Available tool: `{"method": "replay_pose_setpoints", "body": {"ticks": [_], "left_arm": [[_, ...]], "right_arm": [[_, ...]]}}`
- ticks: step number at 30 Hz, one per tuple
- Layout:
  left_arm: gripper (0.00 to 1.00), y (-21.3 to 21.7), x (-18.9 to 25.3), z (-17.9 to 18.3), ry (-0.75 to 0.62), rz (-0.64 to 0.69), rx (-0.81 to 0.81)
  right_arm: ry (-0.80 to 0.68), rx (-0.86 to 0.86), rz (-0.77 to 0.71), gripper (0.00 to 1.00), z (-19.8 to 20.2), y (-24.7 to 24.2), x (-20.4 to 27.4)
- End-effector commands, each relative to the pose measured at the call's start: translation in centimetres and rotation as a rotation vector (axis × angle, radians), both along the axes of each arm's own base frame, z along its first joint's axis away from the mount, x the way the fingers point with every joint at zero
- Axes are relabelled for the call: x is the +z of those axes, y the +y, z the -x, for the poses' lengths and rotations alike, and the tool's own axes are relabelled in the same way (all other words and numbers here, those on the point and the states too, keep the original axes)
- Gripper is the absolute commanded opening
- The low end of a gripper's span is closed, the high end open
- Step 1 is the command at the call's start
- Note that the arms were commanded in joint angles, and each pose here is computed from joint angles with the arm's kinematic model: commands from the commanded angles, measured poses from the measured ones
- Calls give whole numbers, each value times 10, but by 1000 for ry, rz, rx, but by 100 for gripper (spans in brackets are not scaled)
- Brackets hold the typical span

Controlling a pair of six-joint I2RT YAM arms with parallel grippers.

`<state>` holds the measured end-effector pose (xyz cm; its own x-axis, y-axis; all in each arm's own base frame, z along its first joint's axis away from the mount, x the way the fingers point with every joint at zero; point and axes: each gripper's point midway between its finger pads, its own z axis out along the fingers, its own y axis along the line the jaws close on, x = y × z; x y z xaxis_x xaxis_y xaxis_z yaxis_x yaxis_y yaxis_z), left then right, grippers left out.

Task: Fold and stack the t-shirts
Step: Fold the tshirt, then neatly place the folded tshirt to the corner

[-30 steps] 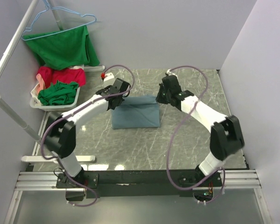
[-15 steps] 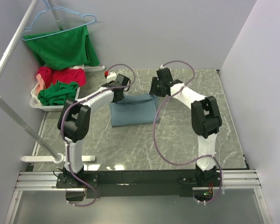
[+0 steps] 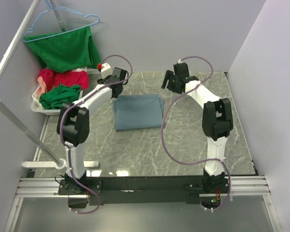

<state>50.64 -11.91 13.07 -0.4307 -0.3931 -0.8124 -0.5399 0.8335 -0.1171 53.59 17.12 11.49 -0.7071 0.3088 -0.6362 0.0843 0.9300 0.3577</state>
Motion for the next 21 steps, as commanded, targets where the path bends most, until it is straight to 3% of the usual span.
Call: {"method": "replay_pose_setpoints", "body": {"ticks": [1, 9, 21], "left_arm": [[63, -6, 21, 15, -18, 31, -61], [63, 7, -2, 54, 43, 76, -24], [63, 25, 10, 77, 56, 109, 34]], "right_arm": [[-11, 59, -20, 79, 38, 6, 19], [8, 160, -61, 94, 86, 10, -6], [73, 247, -161, 93, 97, 32, -31]]}}
